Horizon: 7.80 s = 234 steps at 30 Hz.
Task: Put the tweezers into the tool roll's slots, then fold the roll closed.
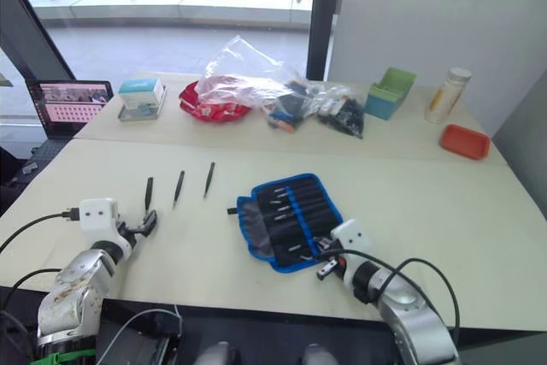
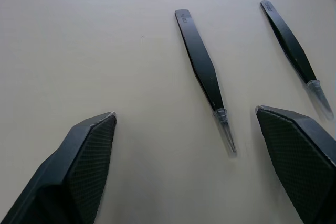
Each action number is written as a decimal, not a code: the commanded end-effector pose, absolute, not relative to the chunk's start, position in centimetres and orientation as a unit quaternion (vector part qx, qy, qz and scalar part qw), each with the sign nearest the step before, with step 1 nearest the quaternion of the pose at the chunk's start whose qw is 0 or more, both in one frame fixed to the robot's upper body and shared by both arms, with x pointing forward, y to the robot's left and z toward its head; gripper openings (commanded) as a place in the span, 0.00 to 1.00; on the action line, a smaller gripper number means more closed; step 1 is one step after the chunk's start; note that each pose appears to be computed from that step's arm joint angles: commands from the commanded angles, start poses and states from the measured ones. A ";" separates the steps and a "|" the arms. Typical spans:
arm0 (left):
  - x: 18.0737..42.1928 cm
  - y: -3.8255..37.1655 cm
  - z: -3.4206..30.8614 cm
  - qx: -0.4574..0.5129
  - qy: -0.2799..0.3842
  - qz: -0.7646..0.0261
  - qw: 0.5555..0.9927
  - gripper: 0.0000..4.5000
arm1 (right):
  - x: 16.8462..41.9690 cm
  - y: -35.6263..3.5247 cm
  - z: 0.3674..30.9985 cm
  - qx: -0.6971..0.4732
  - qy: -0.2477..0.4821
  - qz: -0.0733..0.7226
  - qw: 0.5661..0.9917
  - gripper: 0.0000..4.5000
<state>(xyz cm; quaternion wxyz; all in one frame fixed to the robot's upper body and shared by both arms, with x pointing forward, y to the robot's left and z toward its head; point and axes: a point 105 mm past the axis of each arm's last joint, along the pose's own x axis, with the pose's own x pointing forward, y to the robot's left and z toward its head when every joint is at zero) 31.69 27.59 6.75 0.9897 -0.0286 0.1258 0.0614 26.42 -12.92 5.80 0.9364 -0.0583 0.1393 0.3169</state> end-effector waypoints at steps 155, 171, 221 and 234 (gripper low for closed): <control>18.9 25.3 12.2 0.001 0.084 -0.041 0.996 0.98 | 23.5 -12.8 1.6 -0.061 0.245 0.341 0.905 0.00; 22.2 27.0 7.6 0.010 0.104 -0.006 0.995 0.98 | 24.1 -12.1 1.7 -0.056 0.234 0.345 0.907 0.00; 35.7 22.2 10.9 -0.013 0.139 0.036 0.990 0.01 | 24.7 -11.5 2.1 -0.051 0.219 0.337 0.914 0.00; 36.2 19.8 20.2 0.100 -0.057 -0.095 0.989 0.01 | 24.4 -11.9 2.2 -0.049 0.221 0.327 0.917 0.00</control>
